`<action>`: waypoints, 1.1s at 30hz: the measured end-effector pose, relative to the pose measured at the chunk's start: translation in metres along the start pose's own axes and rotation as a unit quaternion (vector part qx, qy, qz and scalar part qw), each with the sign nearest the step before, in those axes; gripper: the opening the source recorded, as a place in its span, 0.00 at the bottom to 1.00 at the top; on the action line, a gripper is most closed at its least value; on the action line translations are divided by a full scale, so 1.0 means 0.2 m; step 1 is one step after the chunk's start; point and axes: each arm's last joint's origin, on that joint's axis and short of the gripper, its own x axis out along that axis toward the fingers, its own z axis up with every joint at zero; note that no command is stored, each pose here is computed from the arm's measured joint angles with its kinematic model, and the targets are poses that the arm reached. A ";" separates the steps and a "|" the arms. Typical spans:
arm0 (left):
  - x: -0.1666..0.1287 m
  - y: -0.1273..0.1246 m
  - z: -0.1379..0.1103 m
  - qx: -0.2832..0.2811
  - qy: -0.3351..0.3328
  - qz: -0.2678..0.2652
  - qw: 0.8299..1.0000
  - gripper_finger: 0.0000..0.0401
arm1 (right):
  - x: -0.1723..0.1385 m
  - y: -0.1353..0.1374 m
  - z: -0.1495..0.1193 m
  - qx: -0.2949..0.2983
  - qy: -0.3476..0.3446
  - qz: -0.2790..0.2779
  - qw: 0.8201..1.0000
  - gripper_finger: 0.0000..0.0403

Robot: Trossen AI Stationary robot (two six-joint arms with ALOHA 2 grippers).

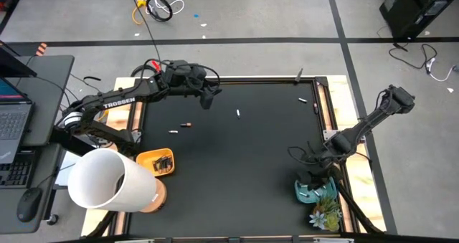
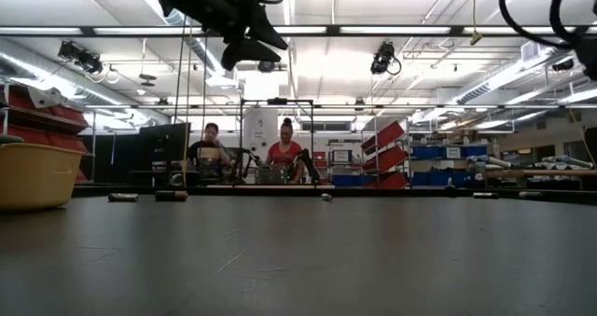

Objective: Sort batteries
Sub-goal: Put the black battery into the yellow bin

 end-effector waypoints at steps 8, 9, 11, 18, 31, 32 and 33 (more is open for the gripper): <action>0.00 -0.01 0.02 0.003 -0.026 -0.005 1.000 0.46 | -0.21 0.05 0.00 -0.003 -0.186 0.000 0.983 0.26; 0.00 -0.01 0.03 0.003 -0.028 -0.006 1.000 0.46 | -0.25 0.06 0.01 0.001 -0.208 0.000 0.978 0.26; 0.00 -0.01 0.03 0.004 -0.032 -0.007 0.999 0.46 | -0.32 0.08 0.02 0.006 -0.229 0.001 0.973 0.26; 0.05 0.00 0.04 0.004 -0.050 -0.009 0.999 0.46 | -0.59 0.22 0.09 -0.073 -0.264 -0.021 0.961 0.25; 0.10 0.02 0.00 -0.141 -0.050 0.051 0.987 0.46 | -0.80 0.26 0.75 -0.325 -0.202 -0.116 0.917 0.26; 0.10 0.02 0.00 -0.150 -0.052 0.055 0.986 0.46 | -0.80 0.25 0.78 -0.336 -0.187 -0.129 0.914 0.26; 0.10 0.02 0.00 -0.158 -0.055 0.059 0.984 0.46 | -0.80 0.23 0.81 -0.347 -0.172 -0.147 0.910 0.26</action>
